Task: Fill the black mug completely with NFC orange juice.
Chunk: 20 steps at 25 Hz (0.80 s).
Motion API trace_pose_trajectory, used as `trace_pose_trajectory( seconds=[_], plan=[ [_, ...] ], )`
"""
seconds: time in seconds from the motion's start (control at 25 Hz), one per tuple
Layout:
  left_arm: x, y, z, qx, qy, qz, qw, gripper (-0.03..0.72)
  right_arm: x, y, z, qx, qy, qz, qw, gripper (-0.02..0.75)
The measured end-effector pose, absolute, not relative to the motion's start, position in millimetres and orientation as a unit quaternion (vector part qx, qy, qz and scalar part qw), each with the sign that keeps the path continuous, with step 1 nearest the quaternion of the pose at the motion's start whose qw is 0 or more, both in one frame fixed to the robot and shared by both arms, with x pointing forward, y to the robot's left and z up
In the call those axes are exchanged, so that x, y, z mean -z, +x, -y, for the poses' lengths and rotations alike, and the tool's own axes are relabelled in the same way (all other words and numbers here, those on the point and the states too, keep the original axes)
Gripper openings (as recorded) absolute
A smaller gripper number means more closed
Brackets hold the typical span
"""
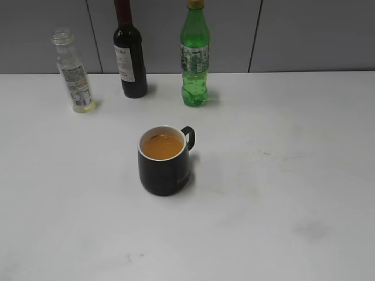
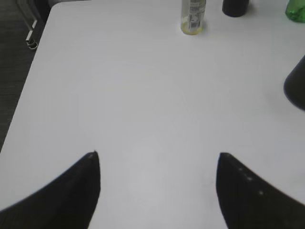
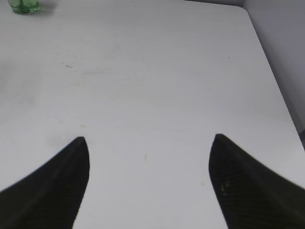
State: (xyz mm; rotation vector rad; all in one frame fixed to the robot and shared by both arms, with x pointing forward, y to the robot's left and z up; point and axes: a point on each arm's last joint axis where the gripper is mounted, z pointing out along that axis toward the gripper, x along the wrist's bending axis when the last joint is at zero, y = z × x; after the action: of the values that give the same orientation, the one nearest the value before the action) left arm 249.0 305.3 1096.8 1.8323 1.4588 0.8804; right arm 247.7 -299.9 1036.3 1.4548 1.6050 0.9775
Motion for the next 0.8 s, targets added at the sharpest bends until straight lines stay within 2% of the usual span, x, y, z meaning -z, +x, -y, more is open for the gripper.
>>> trace_pose_trajectory(
  seconds=[0.28,0.8],
  plan=[
    [-1050,245,-306,-0.329,0.699,-0.555,0.308,0.581,-1036,248,300,-0.382,0.568,-0.627,0.373,0.593],
    [-1047,249,-305,-0.341,0.693,-0.549,0.320,0.578,-1036,248,300,-0.382,0.568,-0.627,0.373,0.593]
  ],
)
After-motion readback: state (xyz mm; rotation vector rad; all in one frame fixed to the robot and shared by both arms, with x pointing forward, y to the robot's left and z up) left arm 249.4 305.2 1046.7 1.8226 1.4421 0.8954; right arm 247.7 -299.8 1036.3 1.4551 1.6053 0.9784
